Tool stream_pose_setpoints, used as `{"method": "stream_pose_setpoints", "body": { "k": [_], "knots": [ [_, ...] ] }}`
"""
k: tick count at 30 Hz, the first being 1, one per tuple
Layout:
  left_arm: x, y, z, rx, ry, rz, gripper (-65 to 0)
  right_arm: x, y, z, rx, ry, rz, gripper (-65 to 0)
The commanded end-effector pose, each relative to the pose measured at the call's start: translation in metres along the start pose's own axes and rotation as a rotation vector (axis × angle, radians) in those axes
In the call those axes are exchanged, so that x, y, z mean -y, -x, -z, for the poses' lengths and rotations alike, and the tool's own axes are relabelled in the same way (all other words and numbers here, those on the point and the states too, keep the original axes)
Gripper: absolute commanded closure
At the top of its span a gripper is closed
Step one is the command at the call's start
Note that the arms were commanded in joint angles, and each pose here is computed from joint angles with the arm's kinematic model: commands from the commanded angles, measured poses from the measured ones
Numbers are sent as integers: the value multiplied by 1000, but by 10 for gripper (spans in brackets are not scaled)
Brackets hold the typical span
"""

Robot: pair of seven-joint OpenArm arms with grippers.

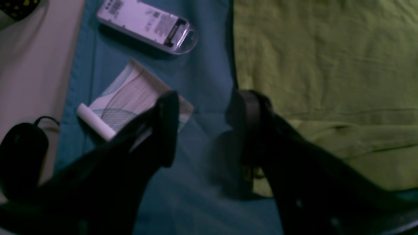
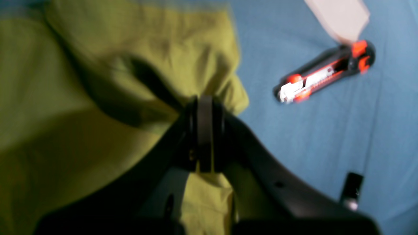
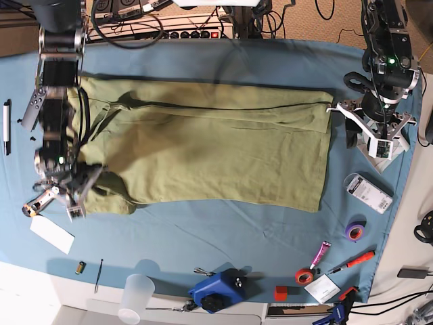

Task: Layout the t-shirt on the table in an organized manner, then fold the t-shirt properly
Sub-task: 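Release with the right gripper and move it to the sleeve near the hem, then grasp the sleeve fabric with the right gripper and tuck it inward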

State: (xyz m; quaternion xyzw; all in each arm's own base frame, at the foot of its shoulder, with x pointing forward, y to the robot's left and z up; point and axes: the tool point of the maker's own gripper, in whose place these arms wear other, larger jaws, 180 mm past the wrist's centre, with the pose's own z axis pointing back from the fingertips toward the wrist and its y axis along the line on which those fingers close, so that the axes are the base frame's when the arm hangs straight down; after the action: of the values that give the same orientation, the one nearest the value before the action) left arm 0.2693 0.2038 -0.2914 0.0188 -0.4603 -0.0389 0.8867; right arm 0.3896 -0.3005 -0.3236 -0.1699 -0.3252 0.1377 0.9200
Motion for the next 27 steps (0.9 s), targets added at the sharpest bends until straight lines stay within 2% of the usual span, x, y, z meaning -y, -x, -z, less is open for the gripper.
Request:
{"method": "stream_pose_setpoints", "body": {
  "k": [1,7,11,14,16,19,21,25,27],
  "knots": [
    [-2,-12,-3,47,-4,12,-283,12,-13,-11,60,33,-5,0],
    [-2,-12,-3,47,-4,11,-283,-3,9,-34,96,29,-32,0],
    [-2,-12,-3,47,-4,11,-283,-7,19,-32,58,15,-51,-12],
    [-2,-12,-3,47,-4,11,-283,-9,27,-32,14,5,-66,-153],
    [-2,-12,-3,47,-4,11,-284,-11,35,-32,-32,-10,-54,-224],
    [-2,-12,-3,47,-4,11,-284,-13,41,-38,-78,-23,-30,-231],
    [-2,-12,-3,47,-4,11,-284,-12,29,-44,-29,-18,-30,-231],
    [-2,-12,-3,47,-4,11,-284,3,-16,-58,197,24,-10,-230],
    [-2,-12,-3,47,-4,11,-284,21,-29,-56,241,79,30,-230]
  ]
}}
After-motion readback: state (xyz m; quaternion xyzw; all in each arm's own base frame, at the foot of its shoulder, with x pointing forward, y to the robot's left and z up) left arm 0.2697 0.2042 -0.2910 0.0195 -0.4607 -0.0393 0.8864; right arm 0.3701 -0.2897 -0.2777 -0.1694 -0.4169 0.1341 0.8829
